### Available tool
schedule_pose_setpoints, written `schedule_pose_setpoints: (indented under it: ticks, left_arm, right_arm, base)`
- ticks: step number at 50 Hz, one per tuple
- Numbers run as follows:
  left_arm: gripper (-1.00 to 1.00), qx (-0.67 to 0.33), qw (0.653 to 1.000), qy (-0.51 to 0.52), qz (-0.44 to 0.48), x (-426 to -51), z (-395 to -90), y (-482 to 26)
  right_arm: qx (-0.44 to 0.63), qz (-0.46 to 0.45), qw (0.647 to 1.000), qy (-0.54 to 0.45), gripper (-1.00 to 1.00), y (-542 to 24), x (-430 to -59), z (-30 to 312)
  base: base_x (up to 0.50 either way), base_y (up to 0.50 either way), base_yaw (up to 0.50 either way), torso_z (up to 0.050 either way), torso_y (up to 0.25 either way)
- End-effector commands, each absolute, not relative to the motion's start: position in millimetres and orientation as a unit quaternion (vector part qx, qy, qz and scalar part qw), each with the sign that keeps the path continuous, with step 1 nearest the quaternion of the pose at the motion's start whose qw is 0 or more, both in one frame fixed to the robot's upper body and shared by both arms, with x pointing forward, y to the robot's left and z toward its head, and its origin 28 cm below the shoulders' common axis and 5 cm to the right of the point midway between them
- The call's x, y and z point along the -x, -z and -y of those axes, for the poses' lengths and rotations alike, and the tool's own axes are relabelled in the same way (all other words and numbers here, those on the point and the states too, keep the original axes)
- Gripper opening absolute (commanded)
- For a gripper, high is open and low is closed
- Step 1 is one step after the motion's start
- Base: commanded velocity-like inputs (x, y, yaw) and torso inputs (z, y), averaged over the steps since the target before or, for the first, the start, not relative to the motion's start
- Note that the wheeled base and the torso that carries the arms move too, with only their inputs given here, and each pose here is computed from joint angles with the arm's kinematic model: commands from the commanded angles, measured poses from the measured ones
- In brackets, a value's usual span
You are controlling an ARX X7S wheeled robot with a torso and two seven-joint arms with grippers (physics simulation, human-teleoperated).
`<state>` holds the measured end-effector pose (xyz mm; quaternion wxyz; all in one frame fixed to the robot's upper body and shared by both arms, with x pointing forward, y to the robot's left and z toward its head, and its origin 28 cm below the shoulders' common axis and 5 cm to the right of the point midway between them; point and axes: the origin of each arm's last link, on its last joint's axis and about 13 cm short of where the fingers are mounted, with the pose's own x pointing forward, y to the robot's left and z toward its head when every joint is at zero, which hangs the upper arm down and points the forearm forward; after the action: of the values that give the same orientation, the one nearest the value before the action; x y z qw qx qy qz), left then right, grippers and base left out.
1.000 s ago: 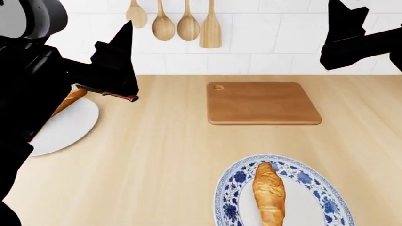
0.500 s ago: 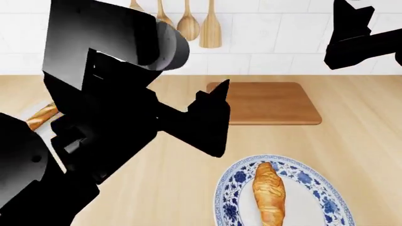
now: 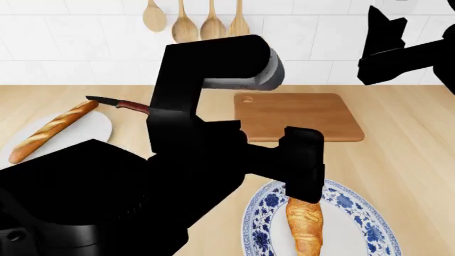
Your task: From the different types of pastries on the counter, select a croissant and place it on the cutting board. Then retrieve a jar of jam from the cabinet and place it alongside the croissant on the cutting board.
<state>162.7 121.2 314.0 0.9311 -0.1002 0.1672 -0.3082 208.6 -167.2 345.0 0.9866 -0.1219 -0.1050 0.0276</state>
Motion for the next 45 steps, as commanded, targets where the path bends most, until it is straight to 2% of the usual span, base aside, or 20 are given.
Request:
schedule_pose_setpoints:
  ticks: [1,6,17,27,45]
  left_arm:
    - [1.00,0.117,0.915,0.318,-0.218,-173,-103,-329]
    - [1.00,0.111,0.909,0.310,-0.254,-184,-90,-341]
    - [1.00,0.089,0.894,0.291,-0.329,-195,-65,-319]
    - [1.00,0.103,0.901,0.258,-0.333,-178,-47,-301]
    - [1.00,0.099,0.891,0.240,-0.373,-186,-40,-274]
  right_arm:
    - [0.126,0.103,0.986,-0.026,1.00,-345,-210,166]
    - [0.126,0.104,0.986,-0.028,1.00,-345,-212,164]
    - [0.129,0.109,0.985,-0.031,1.00,-347,-214,160]
    - [0.132,0.110,0.985,-0.030,1.00,-346,-214,161]
    - [0.133,0.111,0.984,-0.032,1.00,-346,-215,159]
  base:
    - [0.00,0.00,0.00,0.000,0.000]
    - [0.00,0.00,0.00,0.000,0.000]
    - [0.00,0.00,0.00,0.000,0.000]
    - [0.00,0.00,0.00,0.000,0.000]
    - [0.00,0.00,0.00,0.000,0.000]
